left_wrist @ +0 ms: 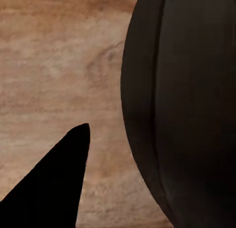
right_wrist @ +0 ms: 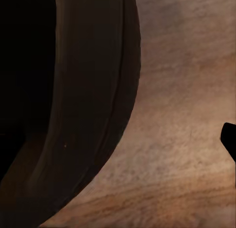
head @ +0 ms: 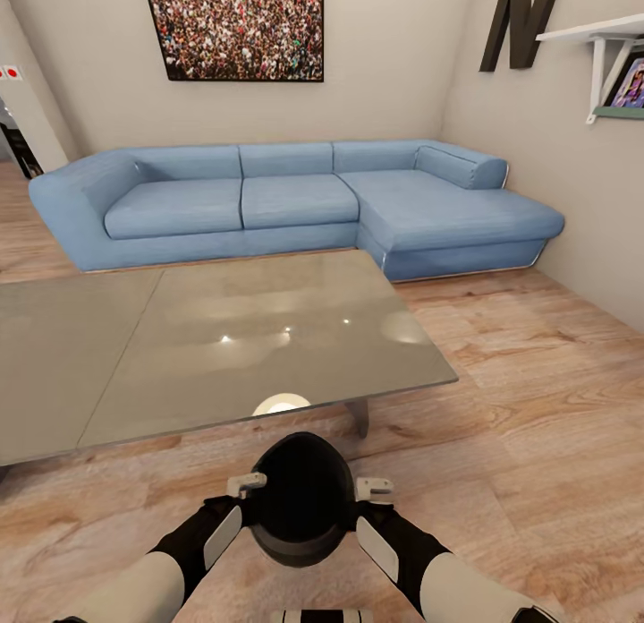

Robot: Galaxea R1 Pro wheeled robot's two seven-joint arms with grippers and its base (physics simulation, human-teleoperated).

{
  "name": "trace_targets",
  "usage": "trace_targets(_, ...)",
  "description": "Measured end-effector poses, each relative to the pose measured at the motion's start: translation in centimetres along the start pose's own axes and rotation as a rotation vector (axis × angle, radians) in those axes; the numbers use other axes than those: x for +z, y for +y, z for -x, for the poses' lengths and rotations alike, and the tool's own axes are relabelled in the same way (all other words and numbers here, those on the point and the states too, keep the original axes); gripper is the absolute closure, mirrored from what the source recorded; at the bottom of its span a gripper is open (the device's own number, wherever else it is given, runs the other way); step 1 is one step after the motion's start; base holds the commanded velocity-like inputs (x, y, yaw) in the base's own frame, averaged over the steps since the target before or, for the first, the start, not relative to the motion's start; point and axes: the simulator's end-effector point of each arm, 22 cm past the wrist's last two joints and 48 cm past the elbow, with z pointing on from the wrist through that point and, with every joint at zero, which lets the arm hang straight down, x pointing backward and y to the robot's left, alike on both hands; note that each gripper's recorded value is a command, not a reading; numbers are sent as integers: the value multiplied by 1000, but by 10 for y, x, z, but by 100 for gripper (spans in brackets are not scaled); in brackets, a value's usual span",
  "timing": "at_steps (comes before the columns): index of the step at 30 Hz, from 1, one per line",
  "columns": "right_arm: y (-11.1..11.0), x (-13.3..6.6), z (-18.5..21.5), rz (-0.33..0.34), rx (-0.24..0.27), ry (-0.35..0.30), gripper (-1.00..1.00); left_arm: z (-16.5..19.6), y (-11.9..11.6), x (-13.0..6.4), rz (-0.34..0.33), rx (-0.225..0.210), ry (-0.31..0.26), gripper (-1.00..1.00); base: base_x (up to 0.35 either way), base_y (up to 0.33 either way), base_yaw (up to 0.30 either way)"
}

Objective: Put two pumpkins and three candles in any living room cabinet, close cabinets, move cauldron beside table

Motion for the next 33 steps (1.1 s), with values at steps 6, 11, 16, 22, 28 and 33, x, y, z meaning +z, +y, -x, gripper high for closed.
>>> trace_targets(6,0,0,0,-1,0,0,-100,0,0,0,1,-1,0,-100,0,0,0)
trace_targets(11,0,0,0,-1,0,0,-100,0,1,0,2,-1,0,-100,0,0,0)
trace_targets(16,0,-1,2,0,0,-4,-100,2,0,-2,2,0,-4,-100,0,0,0)
trace_targets(22,2,-10,13,2,-3,-28,-100,12,-2,-11,-4,-5,-25,-100,0,0,0)
trace_targets(28,2,-19,23,-1,-6,-52,-100,22,-3,-20,-4,-5,-49,-100,0,0,0)
trace_targets(33,3,-27,32,0,-8,-72,-100,30,-3,-28,-4,-6,-67,-100,0,0,0)
